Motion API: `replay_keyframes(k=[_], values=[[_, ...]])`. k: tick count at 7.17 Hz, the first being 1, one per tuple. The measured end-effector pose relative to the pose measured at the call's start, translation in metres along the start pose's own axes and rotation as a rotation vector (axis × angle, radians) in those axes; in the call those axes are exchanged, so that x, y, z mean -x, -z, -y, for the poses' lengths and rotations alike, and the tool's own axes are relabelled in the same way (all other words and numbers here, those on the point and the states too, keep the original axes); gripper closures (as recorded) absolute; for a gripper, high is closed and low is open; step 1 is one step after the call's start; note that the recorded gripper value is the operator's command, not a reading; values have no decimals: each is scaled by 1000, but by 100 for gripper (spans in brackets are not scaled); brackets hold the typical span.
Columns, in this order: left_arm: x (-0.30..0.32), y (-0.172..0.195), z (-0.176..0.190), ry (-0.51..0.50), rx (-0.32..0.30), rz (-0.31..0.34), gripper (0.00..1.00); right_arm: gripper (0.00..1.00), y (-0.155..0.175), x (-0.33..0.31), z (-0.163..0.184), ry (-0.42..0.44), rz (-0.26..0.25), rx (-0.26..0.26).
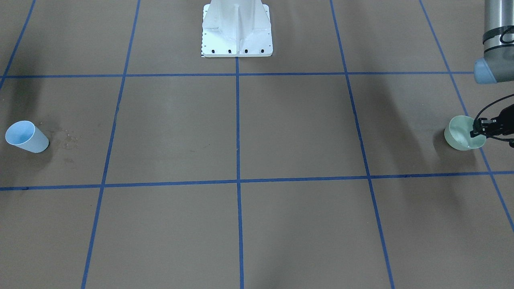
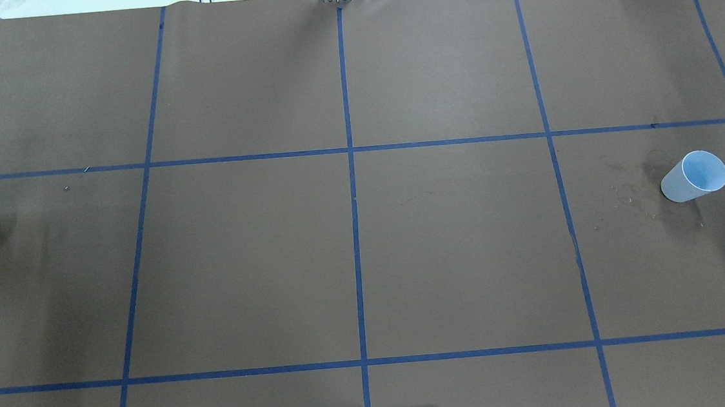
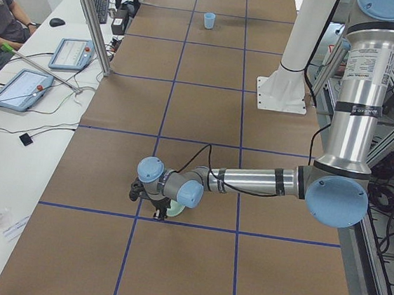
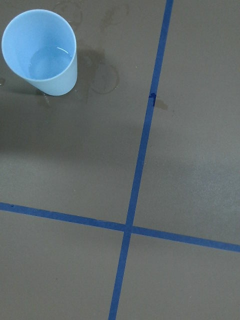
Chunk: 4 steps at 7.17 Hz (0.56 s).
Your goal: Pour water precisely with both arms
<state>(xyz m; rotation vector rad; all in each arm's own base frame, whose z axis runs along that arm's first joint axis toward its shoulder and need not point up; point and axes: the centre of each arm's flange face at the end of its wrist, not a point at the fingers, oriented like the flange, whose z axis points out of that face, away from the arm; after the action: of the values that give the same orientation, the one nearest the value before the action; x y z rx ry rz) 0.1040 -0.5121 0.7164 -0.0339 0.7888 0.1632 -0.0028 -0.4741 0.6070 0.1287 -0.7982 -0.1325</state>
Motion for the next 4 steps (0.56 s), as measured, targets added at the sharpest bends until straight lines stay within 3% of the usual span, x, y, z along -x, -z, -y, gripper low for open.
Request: replay_keyframes(k=[2,4], values=[[-31,22,13,-4,-17,-63,100,1,1,1,1,1,0,-1],[-140,79,46,58,-44,-184,100,1,1,1,1,2,-1,-2]])
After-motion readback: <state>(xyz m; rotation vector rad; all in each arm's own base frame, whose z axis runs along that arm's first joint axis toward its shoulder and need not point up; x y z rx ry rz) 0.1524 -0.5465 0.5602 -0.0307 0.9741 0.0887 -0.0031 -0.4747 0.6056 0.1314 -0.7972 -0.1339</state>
